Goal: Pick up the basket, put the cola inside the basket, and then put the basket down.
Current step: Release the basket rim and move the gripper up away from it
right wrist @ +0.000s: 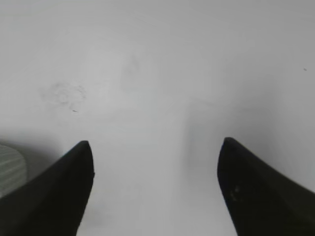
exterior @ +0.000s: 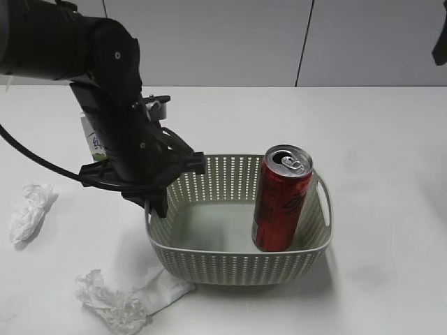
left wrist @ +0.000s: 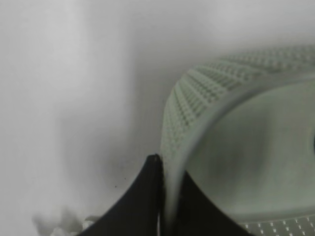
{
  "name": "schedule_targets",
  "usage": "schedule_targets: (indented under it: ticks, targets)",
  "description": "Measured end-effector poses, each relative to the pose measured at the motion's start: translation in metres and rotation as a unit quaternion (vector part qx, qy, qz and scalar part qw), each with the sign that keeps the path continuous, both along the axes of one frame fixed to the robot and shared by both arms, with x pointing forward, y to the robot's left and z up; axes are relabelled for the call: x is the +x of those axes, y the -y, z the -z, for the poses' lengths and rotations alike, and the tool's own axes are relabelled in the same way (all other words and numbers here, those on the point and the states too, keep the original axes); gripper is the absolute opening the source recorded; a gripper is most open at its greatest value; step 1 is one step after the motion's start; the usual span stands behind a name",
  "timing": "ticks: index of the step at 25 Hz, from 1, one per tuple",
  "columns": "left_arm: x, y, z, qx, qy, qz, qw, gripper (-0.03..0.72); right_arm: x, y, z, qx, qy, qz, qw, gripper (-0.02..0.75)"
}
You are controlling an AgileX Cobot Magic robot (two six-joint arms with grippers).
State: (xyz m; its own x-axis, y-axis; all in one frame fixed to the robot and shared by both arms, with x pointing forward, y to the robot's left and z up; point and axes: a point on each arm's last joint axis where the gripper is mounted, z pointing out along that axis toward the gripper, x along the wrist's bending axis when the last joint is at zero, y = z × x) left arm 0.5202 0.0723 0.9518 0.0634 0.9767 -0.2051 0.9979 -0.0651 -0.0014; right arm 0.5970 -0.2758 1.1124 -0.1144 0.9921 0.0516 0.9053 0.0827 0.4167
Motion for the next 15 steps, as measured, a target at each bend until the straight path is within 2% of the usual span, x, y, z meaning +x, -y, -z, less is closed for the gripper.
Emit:
schedule_targets:
  ticks: [3,7,12,15]
  targets:
    - [0.0,0.0,0.0,0.0,0.0,0.0,1.0,-0.004,-0.003,0.017,0.002,-0.017,-0.019,0.018,1.0,0.591]
    - [0.0,0.0,0.0,-0.001,0.001,0.0,1.0,-0.004,-0.014,0.018,0.004,-0.009,-0.03,0.016,0.999,0.59]
    - [0.001,0.001,0.0,-0.006,0.006,-0.003,1.0,-0.004,-0.053,0.016,0.012,-0.002,-0.045,0.003,0.999,0.59]
    - [0.001,0.001,0.0,-0.006,0.006,-0.003,1.0,-0.004,-0.091,0.016,0.01,-0.004,-0.014,0.0,1.0,0.589]
